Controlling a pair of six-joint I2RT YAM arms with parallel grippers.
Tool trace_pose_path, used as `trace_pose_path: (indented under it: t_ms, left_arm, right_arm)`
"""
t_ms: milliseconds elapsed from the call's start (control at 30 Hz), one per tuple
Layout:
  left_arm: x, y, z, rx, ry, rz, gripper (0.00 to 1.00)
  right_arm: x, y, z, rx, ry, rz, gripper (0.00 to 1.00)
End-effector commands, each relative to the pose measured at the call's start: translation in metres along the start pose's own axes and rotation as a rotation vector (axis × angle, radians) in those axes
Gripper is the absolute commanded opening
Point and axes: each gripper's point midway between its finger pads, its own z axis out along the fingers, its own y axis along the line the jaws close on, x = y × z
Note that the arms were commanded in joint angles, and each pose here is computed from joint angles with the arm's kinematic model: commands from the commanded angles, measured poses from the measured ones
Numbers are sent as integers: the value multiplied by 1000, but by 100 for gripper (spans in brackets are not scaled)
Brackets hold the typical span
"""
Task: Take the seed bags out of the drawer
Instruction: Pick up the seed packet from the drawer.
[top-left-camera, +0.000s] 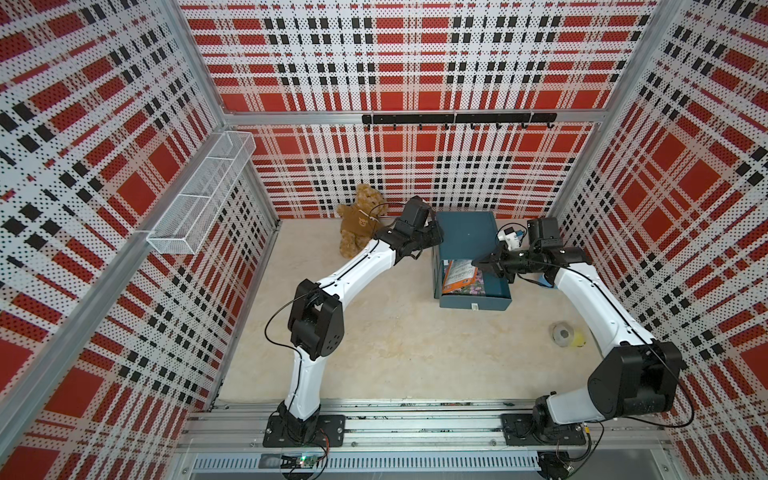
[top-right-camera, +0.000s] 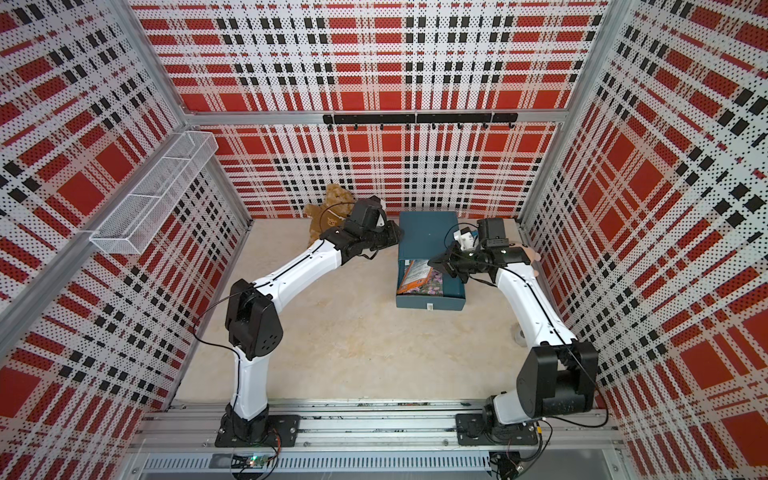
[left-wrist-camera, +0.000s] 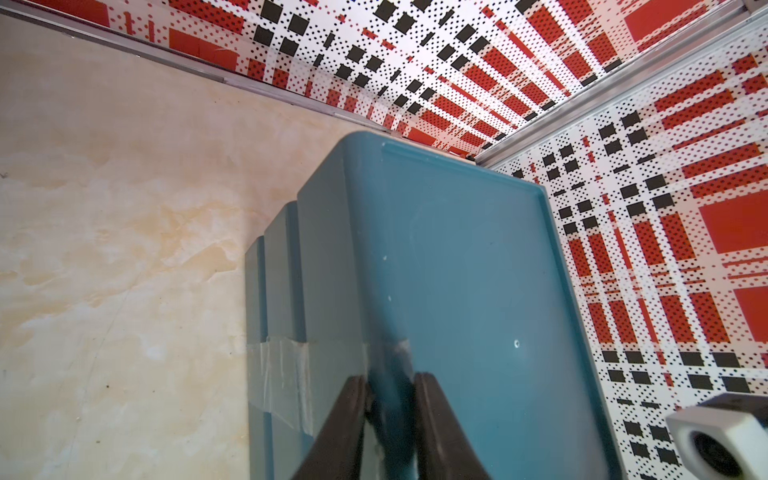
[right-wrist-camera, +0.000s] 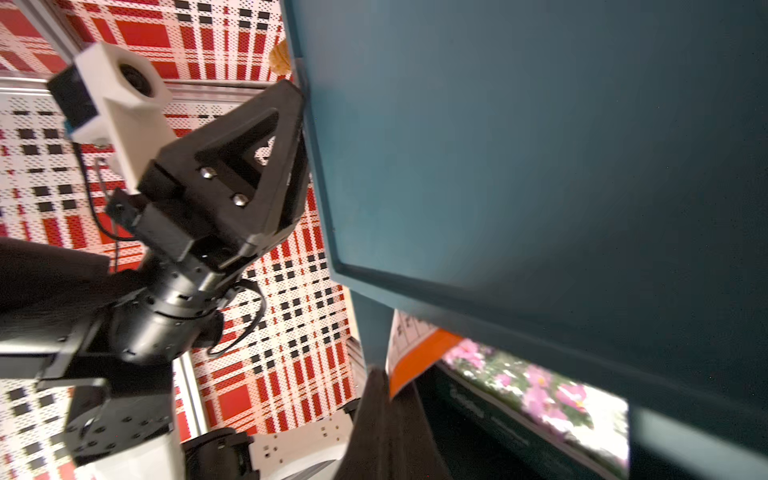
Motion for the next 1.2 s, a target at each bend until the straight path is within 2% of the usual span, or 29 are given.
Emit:
trace_pose_path:
  t_ms: [0,367,667,967,1167]
  left_arm:
    - [91,66,32,-212,273,-19,25]
    - [87,61,37,-215,251,-19,25]
    - [72,47,30,-191,210,-27,25]
    - [34,27,-2,-149,115,-50,25]
    - [-4,36,-47,-147,22,-86,25]
  right_arm:
    - [0,43,-24,-153,-12,-56,0]
    - [24,65,-54,-207,18,-102,0]
    - [40,96,-78,-270,-11,-228,0]
    - [40,114,-78,-284,-8,-283,0]
    - [43,130,-58,-250,14,-339,0]
